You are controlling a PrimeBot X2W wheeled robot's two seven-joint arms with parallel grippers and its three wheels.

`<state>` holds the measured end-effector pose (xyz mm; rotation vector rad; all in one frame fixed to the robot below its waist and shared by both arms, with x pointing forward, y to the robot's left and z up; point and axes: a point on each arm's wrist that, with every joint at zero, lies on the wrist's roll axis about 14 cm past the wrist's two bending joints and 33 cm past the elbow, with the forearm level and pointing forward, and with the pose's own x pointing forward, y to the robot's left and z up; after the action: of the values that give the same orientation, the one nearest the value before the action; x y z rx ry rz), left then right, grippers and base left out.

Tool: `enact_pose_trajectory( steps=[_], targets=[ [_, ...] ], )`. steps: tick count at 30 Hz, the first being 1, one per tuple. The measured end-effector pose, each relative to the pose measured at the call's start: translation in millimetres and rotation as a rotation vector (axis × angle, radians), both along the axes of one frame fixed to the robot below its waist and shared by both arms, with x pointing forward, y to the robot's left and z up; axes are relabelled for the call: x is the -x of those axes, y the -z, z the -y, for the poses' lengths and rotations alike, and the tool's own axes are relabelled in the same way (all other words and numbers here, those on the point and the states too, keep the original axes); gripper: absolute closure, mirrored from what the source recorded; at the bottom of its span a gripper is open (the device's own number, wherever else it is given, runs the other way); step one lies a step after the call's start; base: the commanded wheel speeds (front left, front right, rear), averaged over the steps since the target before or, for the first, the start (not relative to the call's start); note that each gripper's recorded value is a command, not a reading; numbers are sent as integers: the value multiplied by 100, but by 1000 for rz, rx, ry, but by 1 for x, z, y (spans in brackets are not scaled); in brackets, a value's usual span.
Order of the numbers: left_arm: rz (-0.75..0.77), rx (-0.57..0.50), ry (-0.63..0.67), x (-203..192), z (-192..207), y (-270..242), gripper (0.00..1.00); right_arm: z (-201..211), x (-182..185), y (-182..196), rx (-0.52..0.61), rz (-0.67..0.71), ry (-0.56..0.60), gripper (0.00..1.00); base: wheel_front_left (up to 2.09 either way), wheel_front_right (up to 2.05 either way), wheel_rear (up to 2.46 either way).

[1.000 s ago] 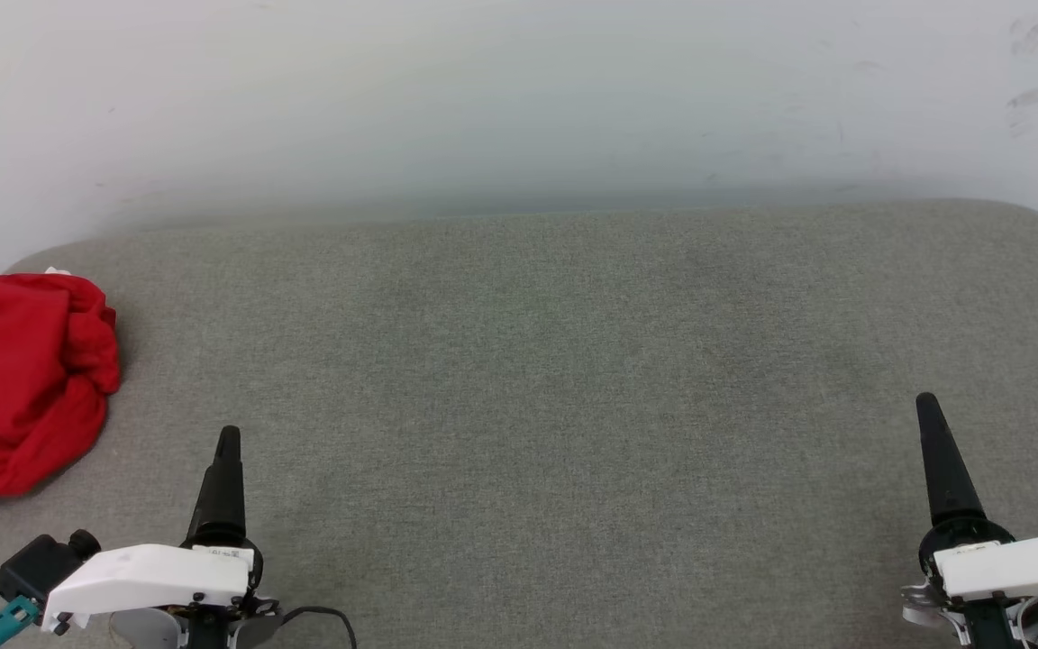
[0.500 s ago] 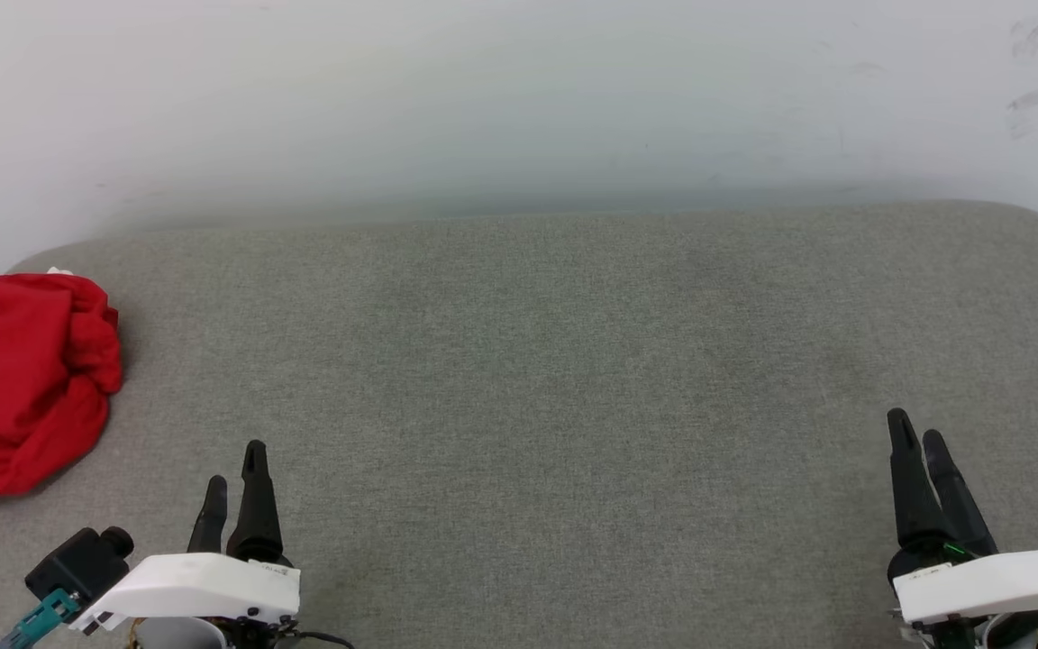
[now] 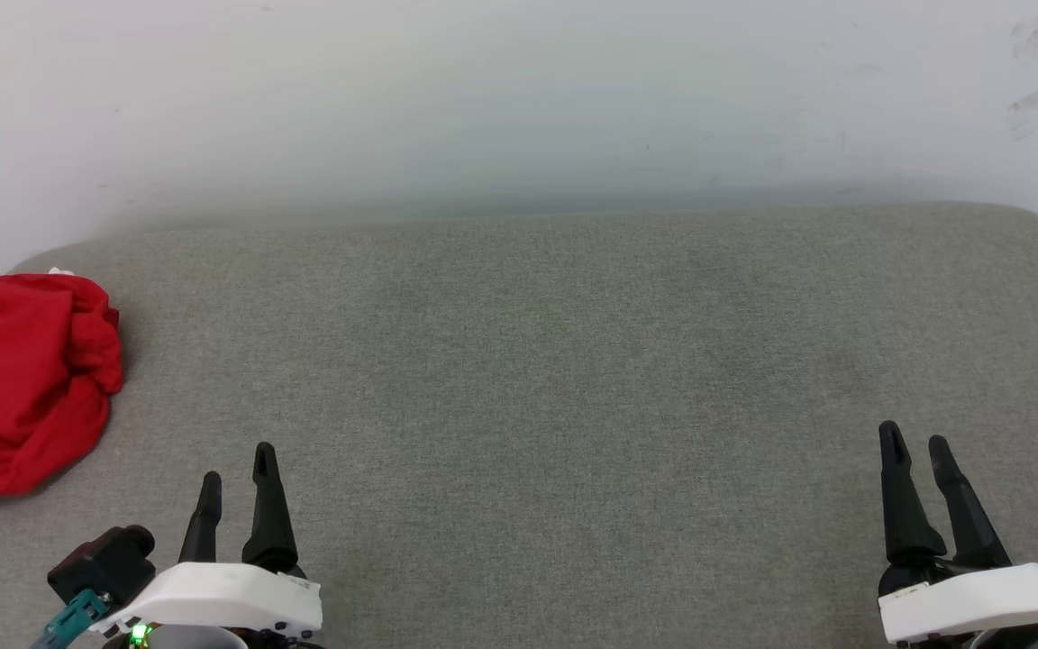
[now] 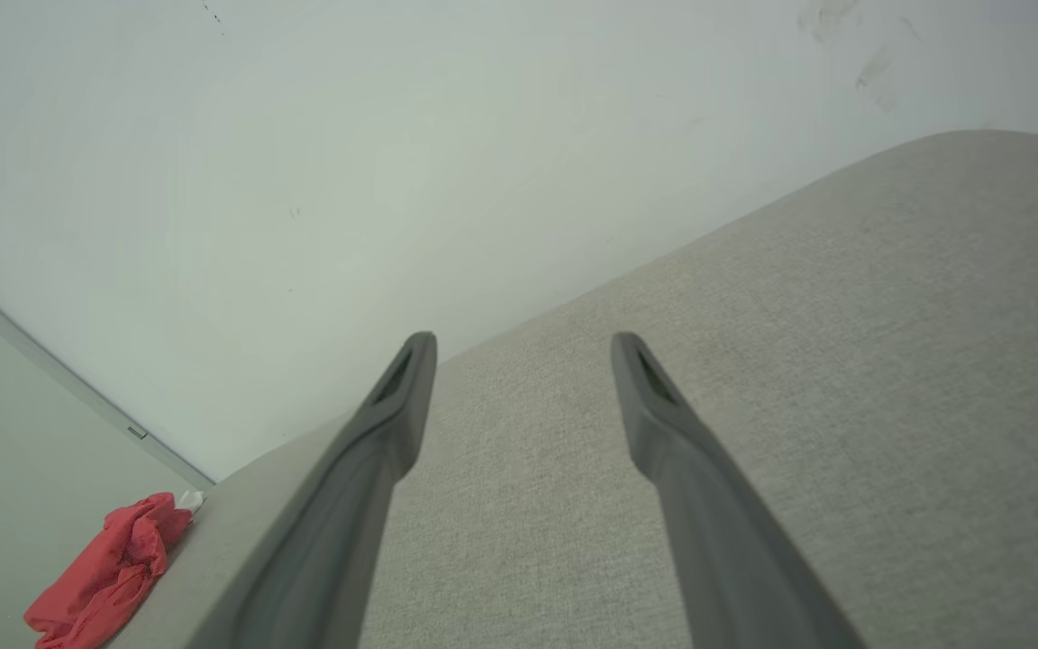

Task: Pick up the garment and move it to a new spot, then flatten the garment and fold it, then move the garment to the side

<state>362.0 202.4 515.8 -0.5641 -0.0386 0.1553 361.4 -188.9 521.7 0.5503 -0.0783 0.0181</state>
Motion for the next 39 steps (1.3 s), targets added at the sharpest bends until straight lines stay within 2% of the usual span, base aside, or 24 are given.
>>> enact_pose_trajectory(
  steps=[24,39],
  targets=[
    [35,-269,36,8,14,-6,0,-5,9,-6,245,44,-3,0,0,0,0],
    [46,-396,57,14,21,-4,0,-12,15,-11,368,82,-15,0,0,0,0]
  ],
)
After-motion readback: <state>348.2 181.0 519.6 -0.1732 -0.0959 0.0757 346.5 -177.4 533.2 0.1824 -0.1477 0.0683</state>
